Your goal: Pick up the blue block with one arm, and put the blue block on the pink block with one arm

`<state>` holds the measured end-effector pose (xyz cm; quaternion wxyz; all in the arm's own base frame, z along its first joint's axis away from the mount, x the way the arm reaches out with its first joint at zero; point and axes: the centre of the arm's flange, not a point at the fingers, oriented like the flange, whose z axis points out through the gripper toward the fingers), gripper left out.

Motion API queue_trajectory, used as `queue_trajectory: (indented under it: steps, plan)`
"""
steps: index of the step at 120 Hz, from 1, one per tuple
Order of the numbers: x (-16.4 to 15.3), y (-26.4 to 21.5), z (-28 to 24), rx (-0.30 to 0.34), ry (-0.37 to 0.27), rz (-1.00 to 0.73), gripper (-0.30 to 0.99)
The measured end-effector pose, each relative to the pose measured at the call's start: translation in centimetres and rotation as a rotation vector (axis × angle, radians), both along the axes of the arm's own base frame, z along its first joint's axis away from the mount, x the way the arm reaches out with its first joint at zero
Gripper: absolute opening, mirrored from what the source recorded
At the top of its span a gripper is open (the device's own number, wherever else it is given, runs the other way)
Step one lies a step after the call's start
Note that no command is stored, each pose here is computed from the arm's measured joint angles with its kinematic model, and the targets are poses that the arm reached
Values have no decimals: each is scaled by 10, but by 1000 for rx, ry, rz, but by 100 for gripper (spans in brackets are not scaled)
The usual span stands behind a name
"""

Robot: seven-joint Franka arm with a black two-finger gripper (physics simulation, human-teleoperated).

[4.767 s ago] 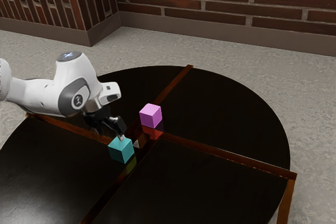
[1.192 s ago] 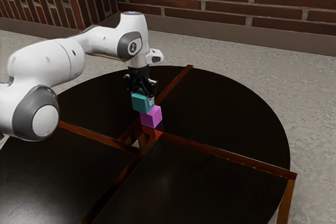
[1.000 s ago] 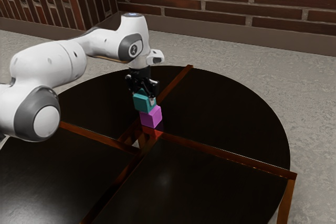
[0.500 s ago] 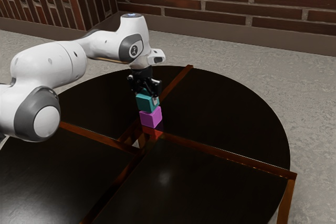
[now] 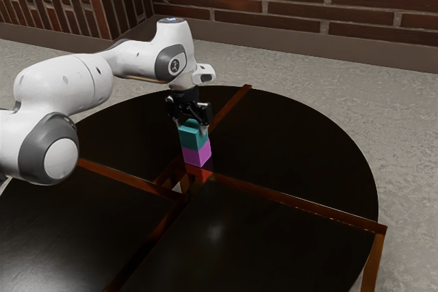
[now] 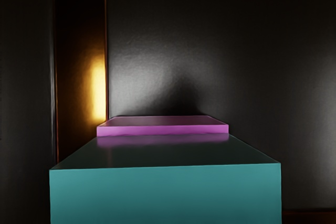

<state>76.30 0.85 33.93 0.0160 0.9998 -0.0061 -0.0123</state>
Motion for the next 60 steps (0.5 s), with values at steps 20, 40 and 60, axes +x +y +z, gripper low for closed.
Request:
queue_trajectory:
  steps: [20,40,60]
  plan:
    - [-1,2,58,4,-60,2,67]
    - [-63,-7,297,-13,-273,-15,68]
    - [-96,-3,322,14,-184,-15,69]
